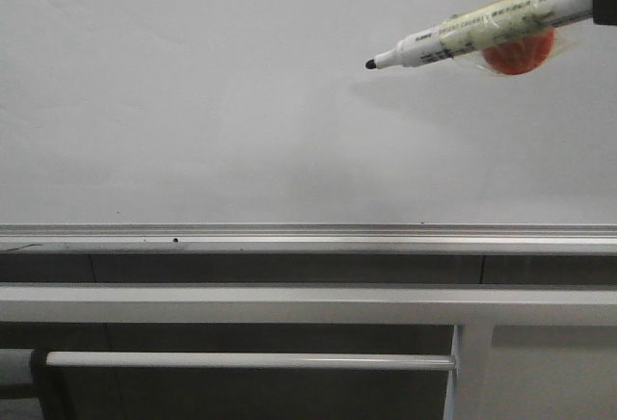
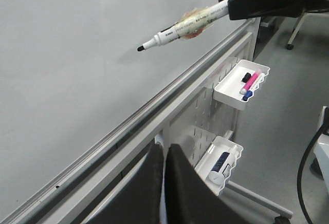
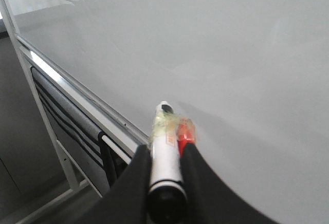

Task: Write number 1 on whiteboard

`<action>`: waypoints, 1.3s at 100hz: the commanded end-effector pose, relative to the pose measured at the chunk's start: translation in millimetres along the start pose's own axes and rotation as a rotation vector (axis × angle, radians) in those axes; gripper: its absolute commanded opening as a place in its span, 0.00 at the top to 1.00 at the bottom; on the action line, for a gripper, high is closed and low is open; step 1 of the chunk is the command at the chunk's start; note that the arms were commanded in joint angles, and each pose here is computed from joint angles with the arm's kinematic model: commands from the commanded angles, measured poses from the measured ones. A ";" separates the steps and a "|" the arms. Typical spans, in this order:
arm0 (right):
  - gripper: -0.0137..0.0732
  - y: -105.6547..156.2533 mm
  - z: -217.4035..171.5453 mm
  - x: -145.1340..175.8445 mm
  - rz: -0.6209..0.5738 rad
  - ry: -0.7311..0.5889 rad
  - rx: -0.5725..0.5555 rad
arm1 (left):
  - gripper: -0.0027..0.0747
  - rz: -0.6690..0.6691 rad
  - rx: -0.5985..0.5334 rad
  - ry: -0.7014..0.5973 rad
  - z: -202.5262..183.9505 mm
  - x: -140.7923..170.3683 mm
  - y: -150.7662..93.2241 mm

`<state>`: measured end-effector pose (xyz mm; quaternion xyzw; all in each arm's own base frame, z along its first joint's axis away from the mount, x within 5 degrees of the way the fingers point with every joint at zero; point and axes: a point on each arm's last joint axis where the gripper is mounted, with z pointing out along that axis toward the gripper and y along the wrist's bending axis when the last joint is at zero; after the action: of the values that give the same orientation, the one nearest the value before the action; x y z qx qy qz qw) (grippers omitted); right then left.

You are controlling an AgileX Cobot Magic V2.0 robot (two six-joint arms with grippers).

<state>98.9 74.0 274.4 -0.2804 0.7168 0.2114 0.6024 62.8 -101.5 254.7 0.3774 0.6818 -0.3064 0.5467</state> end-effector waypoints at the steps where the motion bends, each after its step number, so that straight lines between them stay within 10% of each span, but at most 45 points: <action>1: 0.91 -2.0 0.0 -11.4 0.007 -0.033 0.015 | 0.99 -0.006 0.016 -0.103 -1.1 -16.1 -1.6; 130: 0.91 -13.8 12.7 -10.0 0.038 0.018 0.105 | 0.99 -0.006 0.016 -0.103 -1.1 -16.1 -1.6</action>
<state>112.4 71.9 272.7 -0.2474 0.7392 0.1841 0.5987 62.8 -101.5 254.7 0.3774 0.6818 -0.3064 0.5467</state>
